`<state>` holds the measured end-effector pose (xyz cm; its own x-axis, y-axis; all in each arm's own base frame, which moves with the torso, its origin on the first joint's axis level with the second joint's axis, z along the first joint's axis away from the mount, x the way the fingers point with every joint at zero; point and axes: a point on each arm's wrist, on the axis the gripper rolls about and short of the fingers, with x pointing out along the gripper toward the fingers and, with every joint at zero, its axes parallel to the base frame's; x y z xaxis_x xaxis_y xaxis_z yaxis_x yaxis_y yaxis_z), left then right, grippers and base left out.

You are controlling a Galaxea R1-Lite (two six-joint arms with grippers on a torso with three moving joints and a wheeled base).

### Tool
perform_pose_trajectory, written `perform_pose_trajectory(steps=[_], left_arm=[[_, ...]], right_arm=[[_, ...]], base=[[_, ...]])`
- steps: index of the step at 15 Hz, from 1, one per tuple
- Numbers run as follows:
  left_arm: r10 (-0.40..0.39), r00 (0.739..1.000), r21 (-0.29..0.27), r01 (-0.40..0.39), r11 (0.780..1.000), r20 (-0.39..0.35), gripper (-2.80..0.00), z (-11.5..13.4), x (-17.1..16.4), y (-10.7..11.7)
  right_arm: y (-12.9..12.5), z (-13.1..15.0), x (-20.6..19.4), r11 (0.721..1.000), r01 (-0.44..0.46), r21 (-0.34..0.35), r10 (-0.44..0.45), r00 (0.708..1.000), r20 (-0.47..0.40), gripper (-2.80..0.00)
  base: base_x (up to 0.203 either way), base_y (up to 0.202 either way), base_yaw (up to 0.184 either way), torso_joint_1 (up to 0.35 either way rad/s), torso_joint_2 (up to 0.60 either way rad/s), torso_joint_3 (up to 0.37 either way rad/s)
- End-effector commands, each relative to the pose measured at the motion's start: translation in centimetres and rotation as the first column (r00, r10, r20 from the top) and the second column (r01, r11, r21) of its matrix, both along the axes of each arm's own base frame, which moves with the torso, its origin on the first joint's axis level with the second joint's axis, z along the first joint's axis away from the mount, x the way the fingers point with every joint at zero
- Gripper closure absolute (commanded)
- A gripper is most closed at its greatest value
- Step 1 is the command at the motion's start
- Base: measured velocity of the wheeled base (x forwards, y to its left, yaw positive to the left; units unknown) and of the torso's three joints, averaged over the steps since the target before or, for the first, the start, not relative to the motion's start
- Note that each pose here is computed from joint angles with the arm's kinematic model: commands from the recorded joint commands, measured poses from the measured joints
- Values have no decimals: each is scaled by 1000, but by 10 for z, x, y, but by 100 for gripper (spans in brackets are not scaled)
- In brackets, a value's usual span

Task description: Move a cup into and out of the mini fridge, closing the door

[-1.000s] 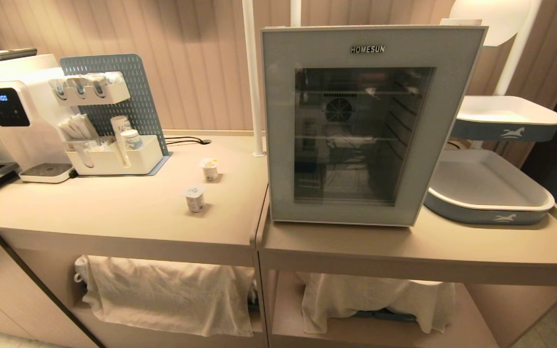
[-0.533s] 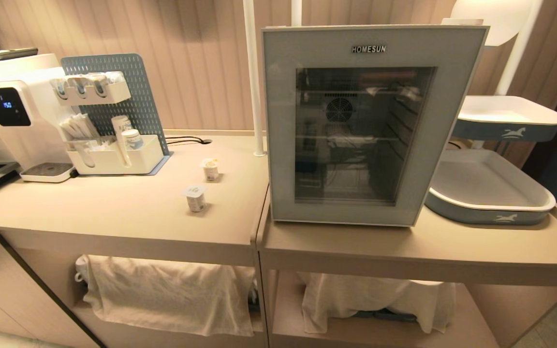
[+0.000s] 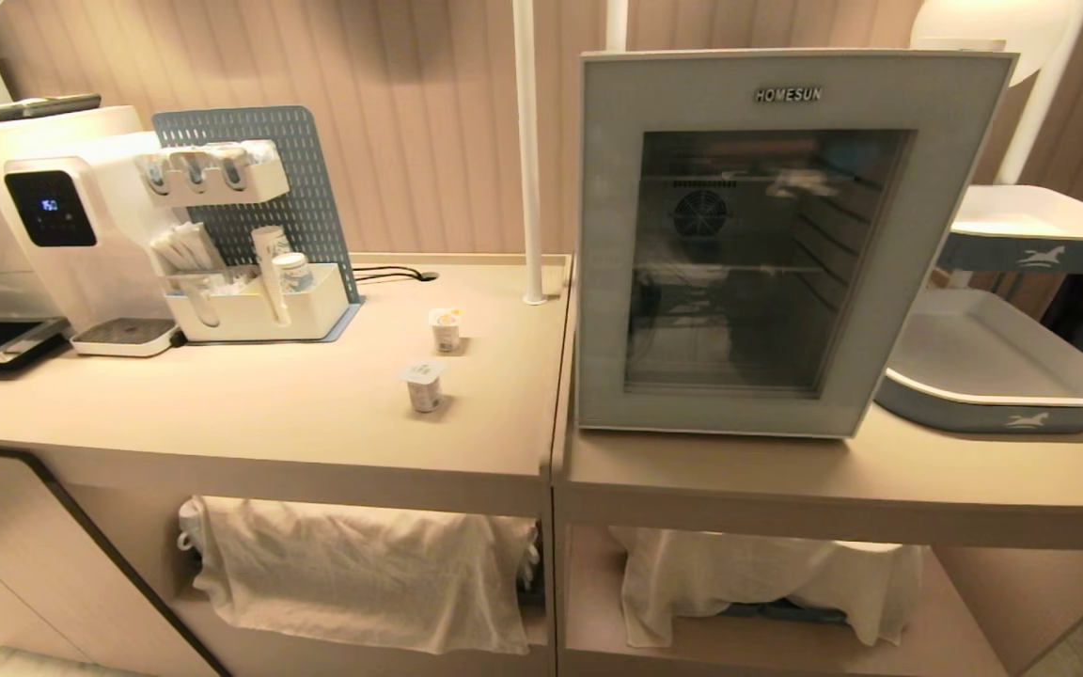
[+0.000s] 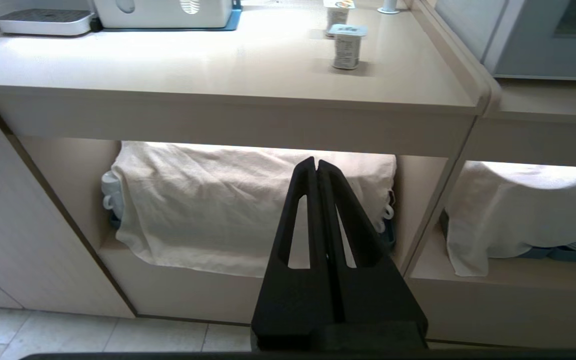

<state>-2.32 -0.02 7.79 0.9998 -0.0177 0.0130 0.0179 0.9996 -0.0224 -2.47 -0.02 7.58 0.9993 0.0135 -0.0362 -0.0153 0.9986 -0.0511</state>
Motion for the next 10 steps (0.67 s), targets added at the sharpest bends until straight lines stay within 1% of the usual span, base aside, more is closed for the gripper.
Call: perform_pose_trajectory(steps=[1, 10], left_arm=[[-1, 1000, 0, 1, 1000, 2, 0, 0, 0, 0], [-1, 1000, 0, 1, 1000, 2, 0, 0, 0, 0]], right_arm=[[0, 0, 0, 1000, 0, -1, 0, 1000, -1, 0], [0, 0, 0, 1000, 2, 5, -2, 1000, -2, 0]], base=[[0, 192, 1, 2, -1, 4], [0, 192, 1, 2, 2, 3]])
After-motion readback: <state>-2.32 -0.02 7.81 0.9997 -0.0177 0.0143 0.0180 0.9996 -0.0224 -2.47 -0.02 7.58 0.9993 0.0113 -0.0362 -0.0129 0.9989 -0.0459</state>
